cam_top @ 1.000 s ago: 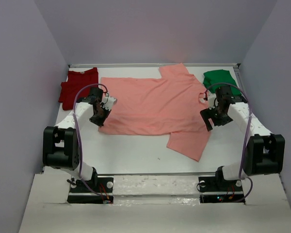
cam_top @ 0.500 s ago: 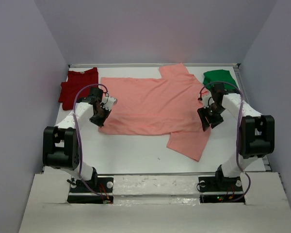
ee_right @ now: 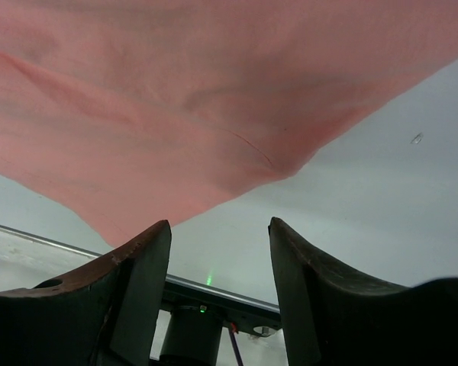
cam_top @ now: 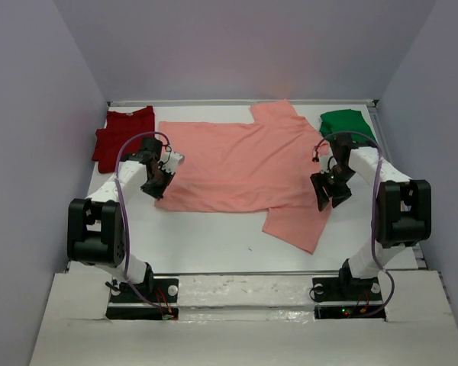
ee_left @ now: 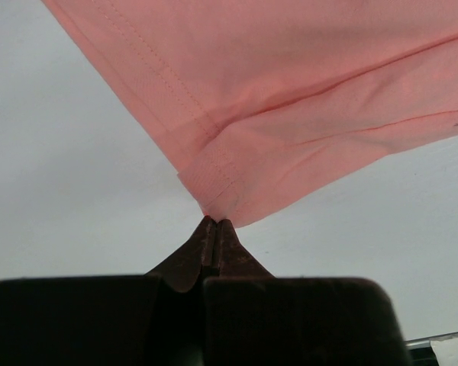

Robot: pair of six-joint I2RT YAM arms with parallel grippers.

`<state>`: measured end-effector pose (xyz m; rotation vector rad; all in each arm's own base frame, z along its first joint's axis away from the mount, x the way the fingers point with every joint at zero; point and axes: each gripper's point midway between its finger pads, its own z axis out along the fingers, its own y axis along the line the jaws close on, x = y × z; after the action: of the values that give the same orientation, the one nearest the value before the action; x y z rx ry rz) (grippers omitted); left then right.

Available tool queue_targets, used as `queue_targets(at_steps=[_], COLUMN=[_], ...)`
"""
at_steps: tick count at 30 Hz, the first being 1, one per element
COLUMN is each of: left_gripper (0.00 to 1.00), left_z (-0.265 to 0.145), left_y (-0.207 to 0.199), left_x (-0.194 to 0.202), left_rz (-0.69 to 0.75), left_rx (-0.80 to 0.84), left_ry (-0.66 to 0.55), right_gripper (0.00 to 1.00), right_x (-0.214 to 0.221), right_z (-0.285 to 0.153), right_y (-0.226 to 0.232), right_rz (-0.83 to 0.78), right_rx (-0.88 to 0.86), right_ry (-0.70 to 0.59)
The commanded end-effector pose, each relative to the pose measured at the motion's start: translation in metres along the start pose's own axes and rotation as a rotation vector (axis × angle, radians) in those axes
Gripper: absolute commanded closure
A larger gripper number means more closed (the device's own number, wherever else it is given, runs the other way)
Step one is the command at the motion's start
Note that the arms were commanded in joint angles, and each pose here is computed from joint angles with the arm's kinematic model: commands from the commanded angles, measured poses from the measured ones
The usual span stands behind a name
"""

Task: Fold and stack the t-shirts
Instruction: Grap the side of the flattened tshirt closest away from the robot with both arms

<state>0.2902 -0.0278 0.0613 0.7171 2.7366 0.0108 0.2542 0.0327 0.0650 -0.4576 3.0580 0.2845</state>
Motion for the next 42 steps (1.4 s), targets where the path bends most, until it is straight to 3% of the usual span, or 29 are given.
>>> queue_targets(at_steps=[1,13,34,36,39,41,42], left_gripper=[1.00,1.00,1.00,1.00,1.00,1.00,1.00], left_z=[-0.016,-0.015,-0.021,-0.021,-0.022,-0.022,-0.022], left_y=[0.001,0.001,0.006,0.006,0.006,0.006,0.006], left_x=[-0.003,-0.004,-0.007,-0.008,-0.009,-0.008,-0.008], left_rz=[0.002,-0.003,-0.007,-0.007,-0.008,-0.008,-0.008], left_rx=[-0.018,-0.022,-0.039,-0.042,-0.044,-0.044,-0.044], left_ry=[-0.039,-0.049,-0.047,-0.049,-0.054,-0.052,-0.052], right_gripper=[0.39,0.40,0.43,0.48,0.74,0.99,1.00], right_x=[0.006,-0.022,-0.016,-0.014,-0.012,-0.012,-0.012], right_z=[0.002,0.006,0.034,0.039,0.045,0.048,0.050], right_y=[-0.005,-0.020,-0.049,-0.050,-0.051,-0.050,-0.050], right_rz=[0.039,0.037,0.133,0.133,0.144,0.144,0.146], right_rx=[0.050,0.106,0.186,0.183,0.169,0.161,0.155], right_ry=[-0.013,-0.140,-0.106,-0.091,-0.076,-0.073,-0.068])
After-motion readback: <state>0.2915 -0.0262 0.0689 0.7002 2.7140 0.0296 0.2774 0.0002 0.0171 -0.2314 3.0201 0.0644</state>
